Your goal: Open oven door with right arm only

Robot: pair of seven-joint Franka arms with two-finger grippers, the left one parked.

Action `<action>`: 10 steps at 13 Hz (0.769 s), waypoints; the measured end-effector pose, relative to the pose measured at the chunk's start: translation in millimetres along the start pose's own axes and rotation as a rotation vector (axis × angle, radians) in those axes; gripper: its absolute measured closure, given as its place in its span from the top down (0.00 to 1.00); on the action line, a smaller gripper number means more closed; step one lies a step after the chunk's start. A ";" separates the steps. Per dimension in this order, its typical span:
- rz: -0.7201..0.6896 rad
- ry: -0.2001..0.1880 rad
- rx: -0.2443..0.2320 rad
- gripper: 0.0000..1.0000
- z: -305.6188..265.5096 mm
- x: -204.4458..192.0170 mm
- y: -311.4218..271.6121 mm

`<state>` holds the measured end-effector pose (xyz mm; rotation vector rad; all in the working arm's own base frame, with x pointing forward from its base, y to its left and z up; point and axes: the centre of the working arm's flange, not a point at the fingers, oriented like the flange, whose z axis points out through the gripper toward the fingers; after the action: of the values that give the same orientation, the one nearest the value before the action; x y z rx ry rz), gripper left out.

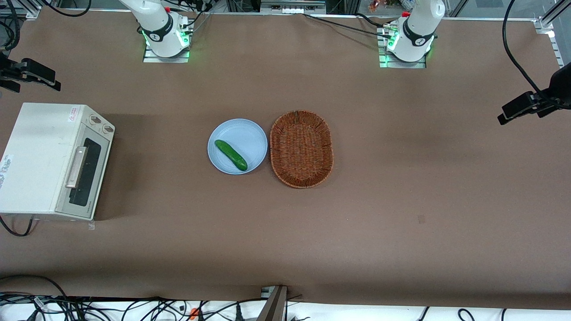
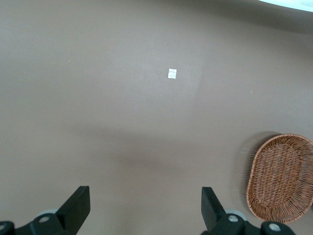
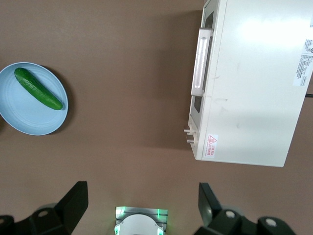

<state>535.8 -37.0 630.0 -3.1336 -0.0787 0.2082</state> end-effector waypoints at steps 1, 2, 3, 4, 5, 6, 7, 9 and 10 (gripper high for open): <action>0.000 -0.001 0.000 1.00 0.1 0.1 0.0; 0.000 -0.002 0.000 1.00 0.6 0.4 0.0; 0.000 -0.003 0.000 1.00 1.1 0.8 0.0; -0.001 -0.004 0.000 1.00 1.7 1.2 -0.3; -0.002 -0.005 0.000 1.00 2.2 1.6 -0.8; -0.005 -0.009 0.000 1.00 3.6 2.6 -2.3; -0.011 -0.015 -0.001 1.00 6.6 5.0 -5.7; -0.022 -0.041 -0.001 0.99 19.2 14.0 -11.8; -0.020 -0.060 -0.001 0.98 28.4 20.4 -14.3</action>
<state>551.5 -21.9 599.1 -3.1263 -0.1108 0.3015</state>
